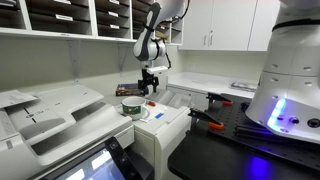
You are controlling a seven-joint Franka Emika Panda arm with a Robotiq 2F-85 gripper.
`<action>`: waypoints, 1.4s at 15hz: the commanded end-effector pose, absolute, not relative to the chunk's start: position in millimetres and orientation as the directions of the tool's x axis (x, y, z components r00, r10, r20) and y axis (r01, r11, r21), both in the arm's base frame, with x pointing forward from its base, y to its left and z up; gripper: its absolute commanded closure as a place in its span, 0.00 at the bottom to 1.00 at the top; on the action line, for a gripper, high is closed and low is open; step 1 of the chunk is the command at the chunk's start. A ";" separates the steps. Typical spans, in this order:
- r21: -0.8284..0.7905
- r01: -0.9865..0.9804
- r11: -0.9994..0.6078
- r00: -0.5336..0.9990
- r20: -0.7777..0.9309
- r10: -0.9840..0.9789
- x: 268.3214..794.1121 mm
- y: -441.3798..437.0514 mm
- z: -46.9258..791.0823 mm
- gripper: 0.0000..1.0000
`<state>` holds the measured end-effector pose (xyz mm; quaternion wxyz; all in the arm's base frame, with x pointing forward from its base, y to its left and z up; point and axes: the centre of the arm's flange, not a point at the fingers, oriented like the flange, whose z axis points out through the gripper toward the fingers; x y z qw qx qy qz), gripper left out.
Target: Put the marker in the mug
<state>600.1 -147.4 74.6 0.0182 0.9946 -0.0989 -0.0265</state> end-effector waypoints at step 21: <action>-0.026 0.008 -1.000 0.999 -0.031 0.009 631.9 -134.2 64.7 0.94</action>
